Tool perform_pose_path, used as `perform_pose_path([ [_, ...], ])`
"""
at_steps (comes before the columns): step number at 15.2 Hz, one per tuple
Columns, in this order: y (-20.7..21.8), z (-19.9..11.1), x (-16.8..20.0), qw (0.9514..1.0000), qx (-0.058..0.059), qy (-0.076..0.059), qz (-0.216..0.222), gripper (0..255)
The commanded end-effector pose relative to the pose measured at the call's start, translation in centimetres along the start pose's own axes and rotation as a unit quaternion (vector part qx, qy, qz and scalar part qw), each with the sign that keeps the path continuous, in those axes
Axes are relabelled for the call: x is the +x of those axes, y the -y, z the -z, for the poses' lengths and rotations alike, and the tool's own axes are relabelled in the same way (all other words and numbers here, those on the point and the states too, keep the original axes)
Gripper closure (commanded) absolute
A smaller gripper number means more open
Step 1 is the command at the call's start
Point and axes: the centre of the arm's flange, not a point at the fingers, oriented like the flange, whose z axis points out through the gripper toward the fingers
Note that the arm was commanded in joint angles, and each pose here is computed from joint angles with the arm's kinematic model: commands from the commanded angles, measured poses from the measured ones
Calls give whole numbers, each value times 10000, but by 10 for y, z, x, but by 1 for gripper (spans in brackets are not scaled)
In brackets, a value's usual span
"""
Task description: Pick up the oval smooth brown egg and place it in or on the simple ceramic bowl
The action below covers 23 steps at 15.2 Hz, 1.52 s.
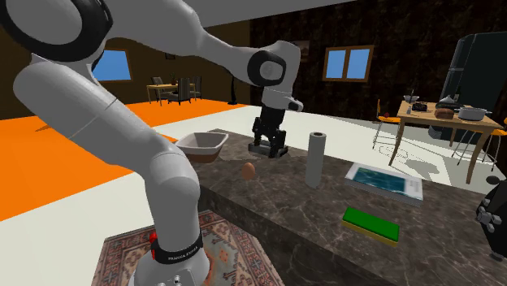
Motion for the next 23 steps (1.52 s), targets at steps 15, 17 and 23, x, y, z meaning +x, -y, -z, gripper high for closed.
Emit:
perform_pose_path([
  [15, 83, -131, 43, 9982, 463, 384, -11, 0],
  [17, 84, -141, 42, 9982, 463, 384, -11, 0],
  [23, 84, -144, 42, 9982, 463, 384, -11, 0],
])
